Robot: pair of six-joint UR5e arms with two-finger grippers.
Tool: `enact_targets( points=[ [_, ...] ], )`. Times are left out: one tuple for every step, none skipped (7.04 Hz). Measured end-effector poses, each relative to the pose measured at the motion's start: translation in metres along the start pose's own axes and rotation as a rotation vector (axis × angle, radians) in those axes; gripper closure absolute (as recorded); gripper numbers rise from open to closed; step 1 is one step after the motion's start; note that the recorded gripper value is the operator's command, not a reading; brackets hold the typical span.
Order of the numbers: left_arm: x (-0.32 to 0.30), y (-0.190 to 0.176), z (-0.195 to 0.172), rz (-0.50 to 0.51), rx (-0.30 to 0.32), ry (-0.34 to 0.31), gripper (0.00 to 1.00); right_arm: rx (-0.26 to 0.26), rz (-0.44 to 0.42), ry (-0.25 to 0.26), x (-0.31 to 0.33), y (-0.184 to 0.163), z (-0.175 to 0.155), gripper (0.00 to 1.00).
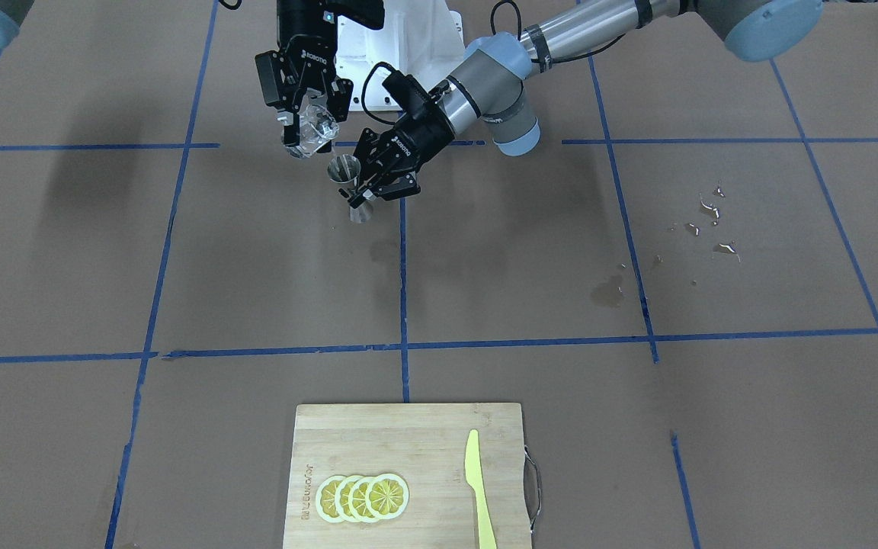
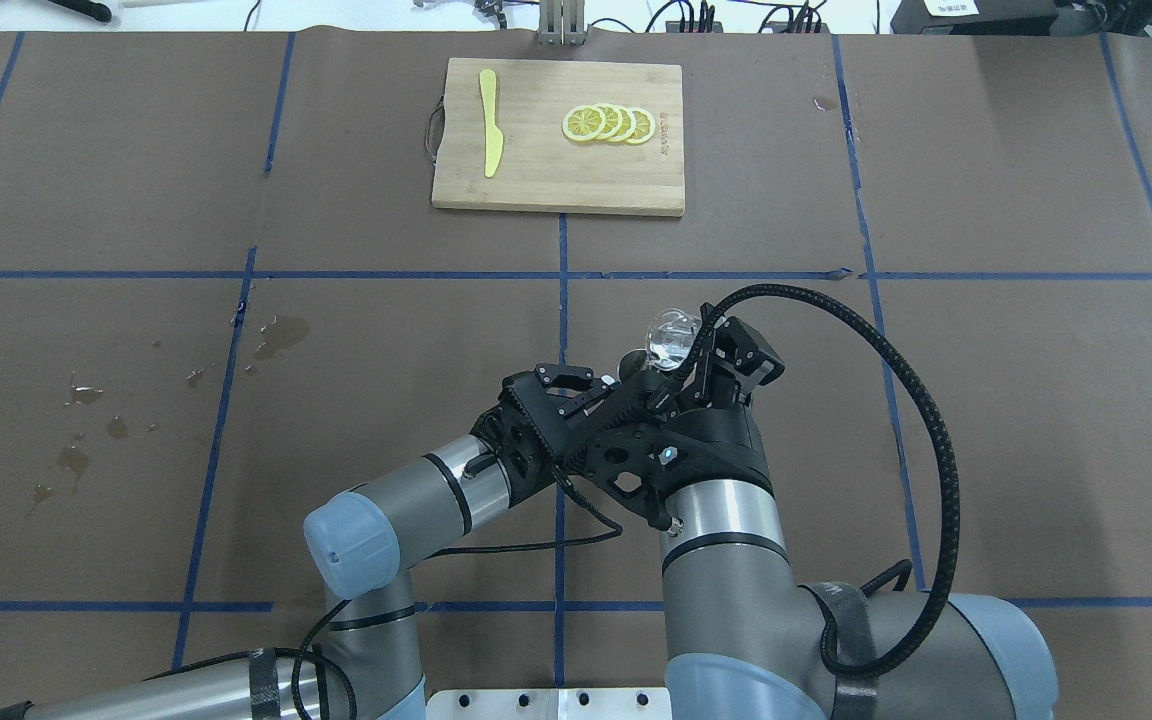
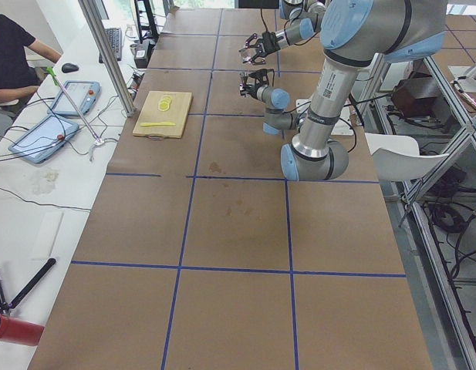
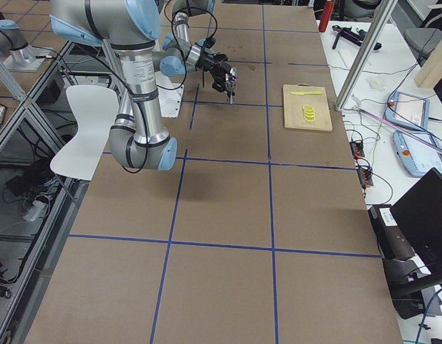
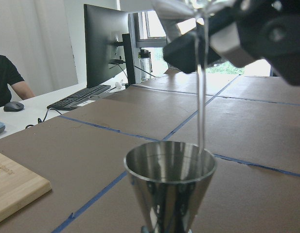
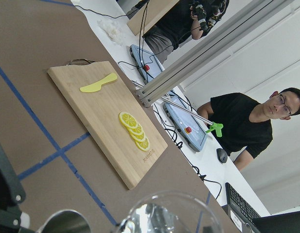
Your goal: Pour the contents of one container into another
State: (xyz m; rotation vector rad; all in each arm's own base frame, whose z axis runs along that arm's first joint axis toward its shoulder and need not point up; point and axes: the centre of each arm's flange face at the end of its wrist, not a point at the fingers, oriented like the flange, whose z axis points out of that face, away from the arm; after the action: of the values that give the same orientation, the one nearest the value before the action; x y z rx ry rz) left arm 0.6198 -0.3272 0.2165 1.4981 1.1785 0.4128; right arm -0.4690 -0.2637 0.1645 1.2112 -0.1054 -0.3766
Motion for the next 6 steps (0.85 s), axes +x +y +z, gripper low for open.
enact_targets(
  points=[
    [0.0002,0.0004,0.0000,0.000,-0.001,0.000,1.00,-0.001,-0.009,0.001,-0.0003,-0.0017,-0.0005,0.87],
    [0.0008,0.0011,-0.0003,0.000,-0.002,0.001,1.00,-0.002,-0.021,0.001,-0.0002,-0.0025,-0.0006,0.87],
    [0.0010,0.0016,-0.0004,0.000,-0.002,0.000,1.00,-0.003,-0.034,0.002,-0.0001,-0.0026,-0.0002,0.88],
    [0.0009,0.0021,-0.0006,0.000,-0.003,-0.001,1.00,-0.007,-0.048,0.005,0.0000,-0.0026,0.0005,0.88],
    [0.0016,0.0028,-0.0009,0.000,-0.004,-0.001,1.00,-0.011,-0.067,0.009,0.0003,-0.0032,0.0011,0.88],
    [0.0024,0.0032,-0.0012,-0.001,-0.004,-0.001,1.00,-0.013,-0.082,0.012,0.0007,-0.0048,0.0014,0.89]
  ],
)
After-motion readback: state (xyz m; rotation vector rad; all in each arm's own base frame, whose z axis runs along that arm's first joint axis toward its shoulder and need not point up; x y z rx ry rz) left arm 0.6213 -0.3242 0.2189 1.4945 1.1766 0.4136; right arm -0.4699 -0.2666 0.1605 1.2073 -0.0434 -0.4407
